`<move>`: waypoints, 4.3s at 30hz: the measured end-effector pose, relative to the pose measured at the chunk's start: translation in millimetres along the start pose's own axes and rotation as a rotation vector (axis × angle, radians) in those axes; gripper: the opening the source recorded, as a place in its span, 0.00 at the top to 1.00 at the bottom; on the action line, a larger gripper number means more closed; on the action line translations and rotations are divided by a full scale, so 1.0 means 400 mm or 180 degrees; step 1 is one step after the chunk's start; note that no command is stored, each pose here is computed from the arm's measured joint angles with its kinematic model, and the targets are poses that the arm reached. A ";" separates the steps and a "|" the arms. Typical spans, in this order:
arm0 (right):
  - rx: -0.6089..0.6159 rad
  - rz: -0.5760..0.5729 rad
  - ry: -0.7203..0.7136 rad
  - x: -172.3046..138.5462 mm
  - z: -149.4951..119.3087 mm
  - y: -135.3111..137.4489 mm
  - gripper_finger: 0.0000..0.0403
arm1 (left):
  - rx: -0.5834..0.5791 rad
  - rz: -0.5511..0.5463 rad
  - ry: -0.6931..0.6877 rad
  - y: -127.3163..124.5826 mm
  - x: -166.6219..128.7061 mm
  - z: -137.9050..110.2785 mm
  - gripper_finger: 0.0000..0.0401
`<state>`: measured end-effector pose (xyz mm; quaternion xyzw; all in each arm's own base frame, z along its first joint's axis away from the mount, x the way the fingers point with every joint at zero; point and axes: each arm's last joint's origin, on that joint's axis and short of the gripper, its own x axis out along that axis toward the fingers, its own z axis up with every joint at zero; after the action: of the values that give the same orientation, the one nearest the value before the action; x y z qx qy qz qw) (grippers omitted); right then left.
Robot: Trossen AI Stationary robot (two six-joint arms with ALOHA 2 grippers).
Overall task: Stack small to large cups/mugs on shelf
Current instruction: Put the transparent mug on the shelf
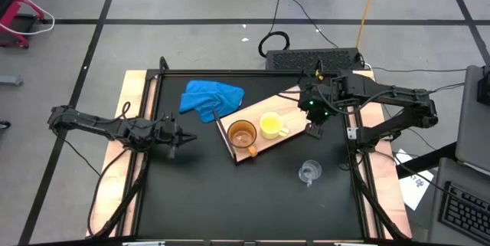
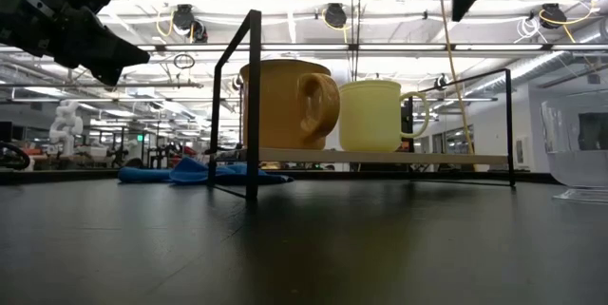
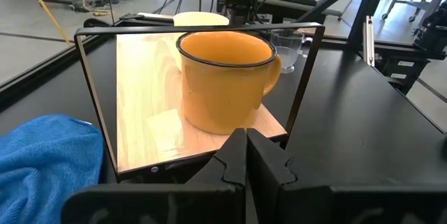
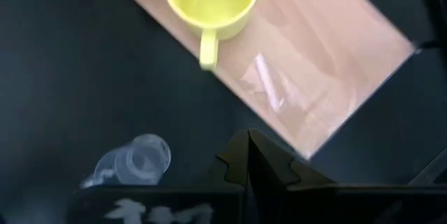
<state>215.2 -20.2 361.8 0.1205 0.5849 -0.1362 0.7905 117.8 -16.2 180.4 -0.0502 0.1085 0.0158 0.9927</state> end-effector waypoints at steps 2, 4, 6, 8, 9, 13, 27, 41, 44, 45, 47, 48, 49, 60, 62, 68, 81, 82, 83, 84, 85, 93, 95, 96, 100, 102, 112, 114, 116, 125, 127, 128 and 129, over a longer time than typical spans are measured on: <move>-0.0020 -0.0007 0.0108 -0.001 -0.011 0.008 1.00 | -0.0004 0.0000 0.0001 0.000 0.000 0.000 0.96; -0.0066 -0.0023 0.0225 0.003 -0.024 0.019 1.00 | -0.0006 -0.0001 0.0000 0.000 0.000 0.000 0.96; -0.0094 -0.0017 0.0266 0.014 -0.043 0.026 1.00 | -0.0005 -0.0002 0.0002 0.000 0.000 0.000 0.96; -0.0055 0.0002 0.0274 0.035 -0.066 0.031 1.00 | -0.0007 -0.0003 0.0004 0.000 0.000 0.000 0.96; -0.0028 0.0045 0.0301 0.049 -0.078 0.032 1.00 | -0.0006 -0.0002 0.0010 0.000 0.000 -0.001 0.96; 0.0053 0.0223 0.0407 0.109 -0.125 0.038 1.00 | 0.0020 0.0000 0.0034 0.000 0.000 -0.003 0.96; 0.0040 0.0429 0.0213 0.235 -0.236 0.060 1.00 | 0.0041 0.0000 0.0016 0.000 0.000 -0.001 0.96; -0.0129 0.1050 -0.0806 0.278 -0.287 0.056 1.00 | 0.0038 0.0004 0.0023 0.000 0.000 -0.002 0.96; -0.0160 0.1179 -0.1068 0.281 -0.305 0.045 1.00 | 0.0039 0.0005 0.0025 0.000 0.000 -0.002 0.96; -0.0155 0.1252 -0.1195 0.282 -0.308 0.043 1.00 | 0.0038 0.0005 0.0025 0.000 0.000 -0.002 0.96; -0.0156 0.1388 -0.1398 0.281 -0.315 0.039 1.00 | 0.0039 0.0006 0.0024 0.000 0.000 -0.002 0.96; -0.0179 0.1458 -0.1459 0.281 -0.319 0.038 1.00 | 0.0039 0.0006 0.0025 0.000 0.000 -0.002 0.96; -0.0219 0.1485 -0.1495 0.282 -0.323 0.036 1.00 | 0.0043 0.0006 0.0024 0.000 0.000 -0.002 0.96; -0.0567 0.1894 -0.2007 0.323 -0.354 0.029 1.00 | 0.0048 0.0026 -0.0002 0.001 0.000 0.000 0.96; -0.0551 0.1925 -0.2042 0.336 -0.363 0.026 1.00 | 0.0044 0.0025 -0.0002 0.001 0.000 0.000 0.96; -0.0717 0.2404 -0.2389 0.352 -0.375 0.030 1.00 | 0.0044 0.0025 -0.0003 0.000 0.000 0.000 0.96; -0.0878 0.2555 -0.2738 0.402 -0.404 0.022 1.00 | 0.0042 0.0026 -0.0001 0.000 0.000 0.000 0.96; -0.0866 0.2562 -0.2732 0.402 -0.404 0.022 1.00 | 0.0042 0.0024 -0.0003 0.000 0.000 0.000 0.96; -0.0862 0.2566 -0.2734 0.402 -0.404 0.022 1.00 | 0.0042 0.0024 -0.0003 0.000 0.000 0.000 0.96; -0.0855 0.2569 -0.2732 0.402 -0.404 0.022 1.00 | 0.0042 0.0024 -0.0002 0.000 0.000 0.000 0.96; -0.0855 0.2569 -0.2732 0.402 -0.404 0.022 1.00 | 0.0046 0.0024 -0.0002 0.000 0.000 0.000 0.96; -0.0805 0.2595 -0.2710 0.402 -0.404 0.022 1.00 | 0.0056 0.0024 -0.0002 0.000 0.000 0.000 0.96; -0.0846 0.2652 -0.2762 0.397 -0.402 0.023 1.00 | 0.0055 0.0024 -0.0003 0.000 0.000 0.000 0.96; -0.0883 0.2706 -0.2802 0.392 -0.401 0.025 1.00 | 0.0055 0.0024 -0.0003 0.000 0.000 0.000 0.96; -0.1080 0.2766 -0.2830 0.360 -0.393 0.033 1.00 | 0.0055 0.0024 -0.0003 0.000 0.000 0.000 0.96; -0.1201 0.2679 -0.2725 0.347 -0.393 0.037 1.00 | 0.0054 0.0024 -0.0003 0.000 0.000 0.000 0.96; -0.1214 0.2004 -0.2228 0.301 -0.400 0.053 1.00 | -0.0003 0.0023 -0.0004 0.000 0.000 0.000 0.96; -0.1167 0.1917 -0.2117 0.293 -0.400 0.058 1.00 | 0.0002 0.0023 -0.0005 0.000 0.000 0.000 0.96; -0.1137 0.1860 -0.2054 0.279 -0.396 0.064 1.00 | 0.0013 0.0024 -0.0004 0.000 0.000 0.000 0.96; -0.1025 0.1567 -0.1260 0.226 -0.368 0.093 1.00 | 0.0026 0.0024 -0.0004 0.000 0.000 0.000 0.96; -0.1001 0.1460 -0.1068 0.223 -0.362 0.099 1.00 | 0.0027 0.0024 -0.0005 0.000 0.000 0.000 0.96; -0.0965 0.1416 -0.0981 0.223 -0.360 0.101 1.00 | 0.0032 0.0025 -0.0004 0.000 0.000 0.000 0.96; -0.0920 0.1380 -0.0907 0.224 -0.357 0.104 1.00 | 0.0032 0.0025 -0.0004 0.000 0.000 0.000 0.96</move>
<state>127.5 62.0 236.2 0.1085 0.4420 0.1050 0.8842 117.9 -16.0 180.5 -0.0447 0.1082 0.0192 0.9929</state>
